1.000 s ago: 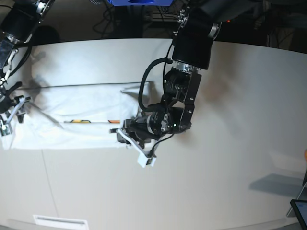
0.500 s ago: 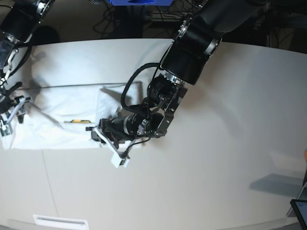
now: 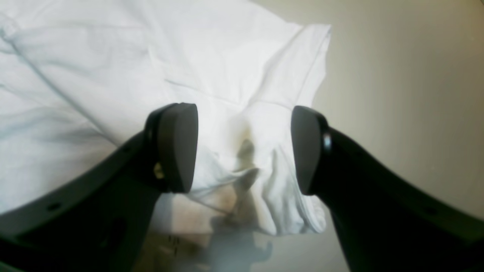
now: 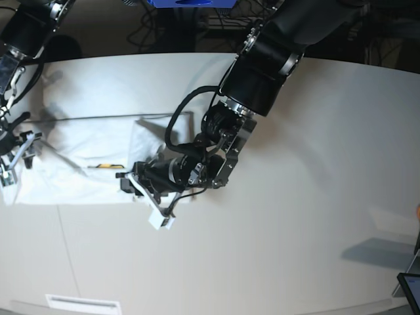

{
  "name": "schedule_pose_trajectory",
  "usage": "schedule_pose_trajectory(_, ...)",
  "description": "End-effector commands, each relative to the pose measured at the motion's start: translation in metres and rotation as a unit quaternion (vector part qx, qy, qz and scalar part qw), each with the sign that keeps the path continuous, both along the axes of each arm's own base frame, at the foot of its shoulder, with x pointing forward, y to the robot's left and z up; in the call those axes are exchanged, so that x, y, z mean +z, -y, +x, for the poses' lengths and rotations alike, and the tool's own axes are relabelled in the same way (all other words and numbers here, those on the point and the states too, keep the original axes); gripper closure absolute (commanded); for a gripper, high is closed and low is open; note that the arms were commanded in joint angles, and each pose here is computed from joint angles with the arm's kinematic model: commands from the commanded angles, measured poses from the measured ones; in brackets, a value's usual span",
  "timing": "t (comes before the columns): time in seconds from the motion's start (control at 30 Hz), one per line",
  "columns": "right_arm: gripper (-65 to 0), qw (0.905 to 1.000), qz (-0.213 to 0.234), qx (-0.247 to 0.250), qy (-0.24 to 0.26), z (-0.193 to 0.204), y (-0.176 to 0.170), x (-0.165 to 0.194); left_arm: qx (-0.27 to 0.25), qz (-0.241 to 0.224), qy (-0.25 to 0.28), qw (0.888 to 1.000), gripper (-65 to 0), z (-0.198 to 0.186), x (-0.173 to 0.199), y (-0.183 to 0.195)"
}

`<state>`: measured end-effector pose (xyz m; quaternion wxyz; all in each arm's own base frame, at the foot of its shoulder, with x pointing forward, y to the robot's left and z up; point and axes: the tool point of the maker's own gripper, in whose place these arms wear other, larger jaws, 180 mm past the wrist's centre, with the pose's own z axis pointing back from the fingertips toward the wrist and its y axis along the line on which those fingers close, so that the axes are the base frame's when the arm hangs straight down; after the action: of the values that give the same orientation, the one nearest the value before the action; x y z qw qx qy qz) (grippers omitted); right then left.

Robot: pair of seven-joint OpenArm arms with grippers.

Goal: Fold the T-shirt properly
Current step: 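Lift the strip end with the left gripper and fold it toward the middle, then lay the folded end down, open the left gripper and withdraw it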

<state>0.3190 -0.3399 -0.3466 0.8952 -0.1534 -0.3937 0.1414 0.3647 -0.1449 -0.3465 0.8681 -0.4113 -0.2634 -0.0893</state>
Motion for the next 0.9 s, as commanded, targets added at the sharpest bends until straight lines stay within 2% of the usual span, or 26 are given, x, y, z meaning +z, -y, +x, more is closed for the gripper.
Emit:
schedule_pose_trajectory(0.0,-37.1,0.9996,-0.006,0.002,0.027,0.009,0.004,0.017,-0.012,-0.044,0.049,0.998,-12.1,0.013,0.037,0.015)
schedule_pose_trajectory(0.07,-37.1,0.9996,-0.006,0.002,0.027,0.009,0.004,0.017,-0.032,-0.069,0.076,0.994,-20.0,0.012,0.050,0.021)
schedule_pose_trajectory(0.13,-37.1,0.9996,-0.006,0.002,0.027,0.009,0.004,0.017,-0.059,-0.087,0.098,0.990,-24.2,0.006,0.059,0.027)
schedule_pose_trajectory(0.23,-37.1,0.9996,-0.006,0.002,0.027,0.009,0.004,0.017,-0.105,-0.111,0.141,0.978,-25.0,-0.003,0.075,0.035)
schedule_pose_trajectory(0.37,-37.1,0.9996,-0.006,0.002,0.027,0.009,0.004,0.016,-0.187,-0.144,0.217,0.947,-24.9,-0.022,0.102,0.044)
schedule_pose_trajectory(0.43,-37.1,0.9996,0.001,0.007,0.026,0.011,-0.004,0.013,-0.194,-0.149,0.234,0.941,-24.9,-0.024,0.112,0.046)
schedule_pose_trajectory(0.5,-37.1,0.9996,0.001,0.018,0.022,0.013,-0.012,0.010,-0.190,-0.145,0.247,0.939,-24.7,-0.024,0.119,0.045)
schedule_pose_trajectory(0.57,-37.1,0.9995,0.003,0.025,0.021,0.015,-0.017,0.008,-0.186,-0.116,0.269,0.938,-24.5,-0.021,0.123,0.044)
schedule_pose_trajectory(0.63,-37.1,0.9995,0.006,0.025,0.021,0.015,-0.019,0.007,-0.158,-0.069,0.269,0.948,-23.2,-0.016,0.110,0.034)
schedule_pose_trajectory(0.67,-37.1,0.9995,0.007,0.025,0.021,0.015,-0.020,0.007,-0.136,-0.035,0.272,0.952,-20.2,-0.010,0.101,0.024)
schedule_pose_trajectory(0.77,-37.1,0.9994,0.007,0.025,0.022,0.015,-0.020,0.007,-0.079,0.064,0.271,0.957,-2.5,-0.002,0.071,-0.002)
schedule_pose_trajectory(0.8,-37.1,0.9994,0.007,0.026,0.023,0.015,-0.020,0.008,-0.069,0.093,0.272,0.955,0.0,-0.001,0.061,-0.009)
schedule_pose_trajectory(0.87,-37.1,0.9993,0.005,0.026,0.026,0.016,-0.020,0.010,-0.056,0.146,0.274,0.949,0.0,-0.001,0.043,-0.021)
